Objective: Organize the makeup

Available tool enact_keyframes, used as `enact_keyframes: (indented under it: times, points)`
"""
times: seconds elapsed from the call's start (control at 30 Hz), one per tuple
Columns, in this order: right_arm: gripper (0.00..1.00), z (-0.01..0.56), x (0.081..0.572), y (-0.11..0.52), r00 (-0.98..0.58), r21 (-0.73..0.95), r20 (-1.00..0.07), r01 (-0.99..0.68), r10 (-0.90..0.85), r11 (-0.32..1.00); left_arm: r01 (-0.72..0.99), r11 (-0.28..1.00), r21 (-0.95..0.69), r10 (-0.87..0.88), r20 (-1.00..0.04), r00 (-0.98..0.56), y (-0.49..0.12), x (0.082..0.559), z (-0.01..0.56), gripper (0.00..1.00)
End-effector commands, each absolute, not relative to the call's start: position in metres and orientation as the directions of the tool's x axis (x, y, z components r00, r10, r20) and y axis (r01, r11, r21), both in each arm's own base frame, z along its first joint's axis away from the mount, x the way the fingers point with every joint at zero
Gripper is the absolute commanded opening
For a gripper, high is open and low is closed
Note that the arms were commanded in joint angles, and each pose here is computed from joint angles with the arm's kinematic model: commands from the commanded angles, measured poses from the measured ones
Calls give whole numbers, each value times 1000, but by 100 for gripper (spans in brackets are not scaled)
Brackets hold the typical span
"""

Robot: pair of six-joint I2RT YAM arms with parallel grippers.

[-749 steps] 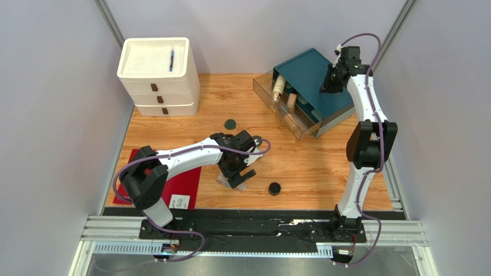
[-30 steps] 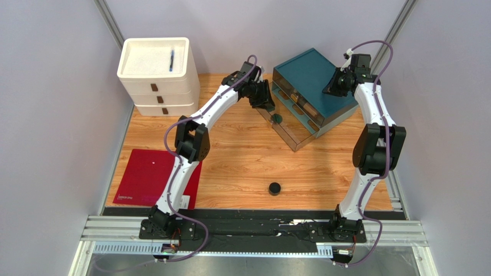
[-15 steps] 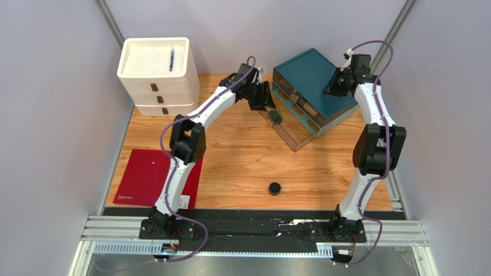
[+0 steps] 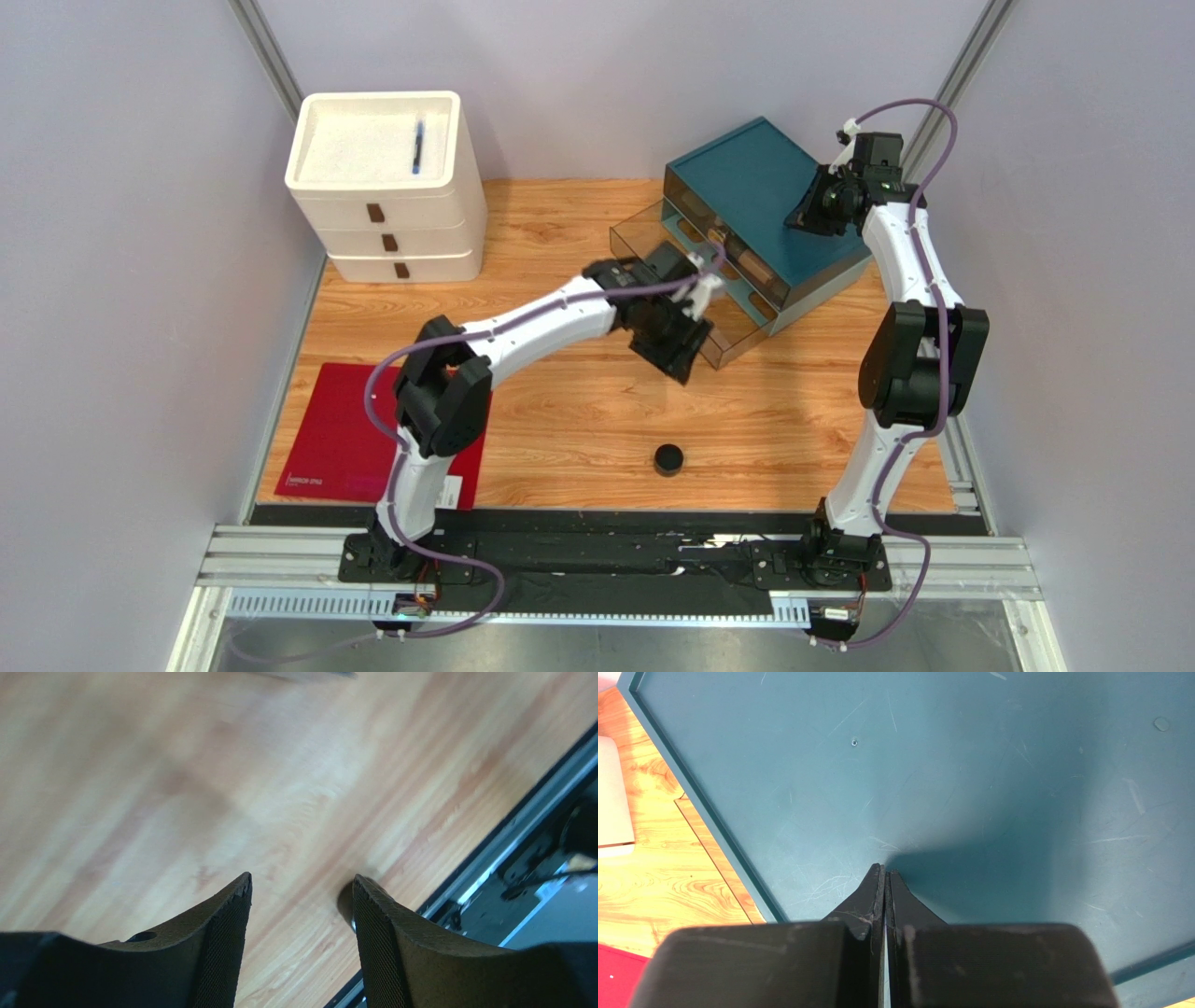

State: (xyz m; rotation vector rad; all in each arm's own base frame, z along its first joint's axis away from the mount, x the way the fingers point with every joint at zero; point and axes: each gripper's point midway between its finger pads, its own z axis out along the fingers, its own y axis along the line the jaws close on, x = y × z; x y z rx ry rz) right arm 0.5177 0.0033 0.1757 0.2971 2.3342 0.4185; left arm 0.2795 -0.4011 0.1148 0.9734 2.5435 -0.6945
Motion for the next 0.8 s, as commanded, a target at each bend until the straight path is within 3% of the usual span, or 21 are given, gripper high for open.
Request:
enact_keyframes:
  times: [0.0, 0.2, 0.53, 0.63, 0.77]
  points:
    - [0, 72, 443, 1, -903, 277, -291, 236, 315, 932, 847, 504, -170, 730, -440, -523, -401, 230, 105, 62]
    - [0, 67, 437, 2, -907, 274, -282, 236, 313, 932, 903, 389, -183, 813, -393, -430, -408, 192, 89, 64]
    - [0, 64, 430, 2, -910, 269, -277, 235, 309, 934, 911, 353, -212, 861, -307, -405, -398, 167, 59, 68]
    - [0, 65, 431, 2, -909, 270, -278, 236, 310, 934, 919, 304, -250, 879, -298, -372, -398, 158, 56, 75]
    - [0, 64, 431, 2, -909, 269, -278, 238, 312, 933, 920, 269, -284, 888, -298, -351, -400, 147, 58, 76]
